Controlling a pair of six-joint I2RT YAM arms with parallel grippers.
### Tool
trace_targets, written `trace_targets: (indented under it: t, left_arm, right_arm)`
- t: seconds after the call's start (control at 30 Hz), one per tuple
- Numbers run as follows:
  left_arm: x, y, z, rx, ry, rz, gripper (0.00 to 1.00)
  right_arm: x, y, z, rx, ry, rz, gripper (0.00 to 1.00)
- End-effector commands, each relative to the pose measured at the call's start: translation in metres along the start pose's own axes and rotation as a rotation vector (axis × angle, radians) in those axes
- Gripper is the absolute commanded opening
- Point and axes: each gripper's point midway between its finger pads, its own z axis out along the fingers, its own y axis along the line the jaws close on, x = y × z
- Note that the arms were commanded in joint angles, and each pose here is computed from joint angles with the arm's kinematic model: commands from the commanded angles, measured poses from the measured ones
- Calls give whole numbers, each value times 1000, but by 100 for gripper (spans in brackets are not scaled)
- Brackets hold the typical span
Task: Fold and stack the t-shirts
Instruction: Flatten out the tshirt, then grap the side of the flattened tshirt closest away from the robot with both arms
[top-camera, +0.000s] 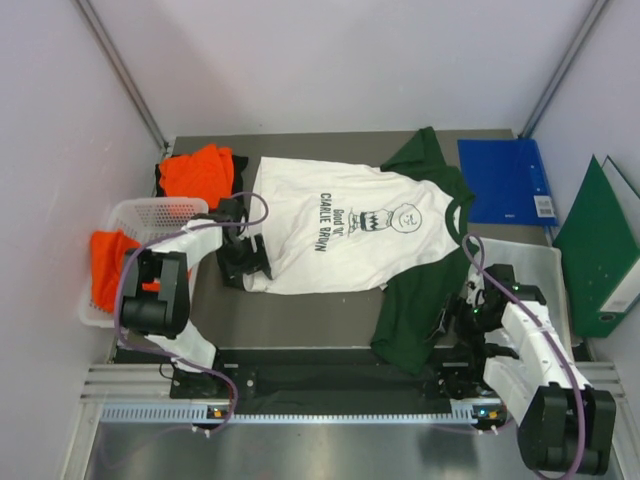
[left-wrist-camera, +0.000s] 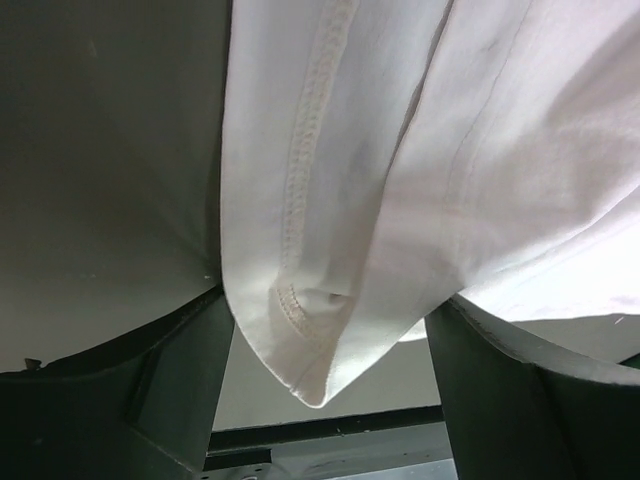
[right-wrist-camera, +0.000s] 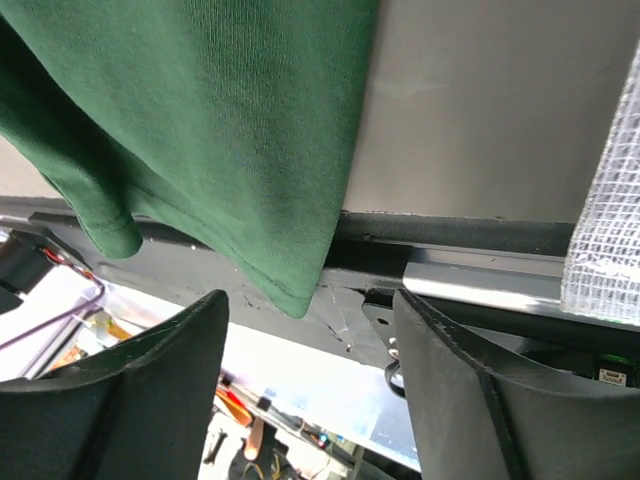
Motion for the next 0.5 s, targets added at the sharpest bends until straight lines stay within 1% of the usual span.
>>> trace_targets:
  t: [0.0, 0.03, 0.1, 0.17, 0.2, 0.27, 0.3, 0.33, 0.4, 0.43, 0.47]
  left_arm:
    - [-24, -10, 0, 12, -58, 12, 78]
    - [-25, -10, 2, 12, -55, 16, 76]
    - [-26, -11, 5, 12, -48, 17, 68]
    - [-28, -11, 9, 13, -36, 21, 57]
    - [-28, -12, 10, 15, -30, 24, 46]
    - [-28, -13, 16, 19, -11, 30, 36]
    - [-28, -13, 18, 21, -3, 34, 25]
    - [-28, -13, 19, 18, 5, 34, 19]
    - [-31, -13, 17, 11, 3, 35, 2]
    - [-32, -14, 15, 8, -1, 36, 0]
    - [-37, -14, 13, 3, -15, 39, 0]
  right_arm:
    - [18, -2, 3, 0, 77, 18, 64]
    - [19, -1, 4, -7, 81, 27, 64]
    - [22, -1, 9, -13, 89, 32, 63]
    - [19, 4, 13, -28, 79, 44, 63]
    - [24, 6, 16, -37, 99, 29, 63]
    - [27, 14, 23, -45, 115, 17, 63]
    - [28, 18, 25, -55, 122, 11, 63]
    - [36, 23, 28, -45, 149, 4, 64]
    - [35, 32, 33, -52, 146, -21, 64]
    - [39, 36, 34, -46, 157, -24, 64]
    - [37, 42, 34, -53, 152, -32, 64]
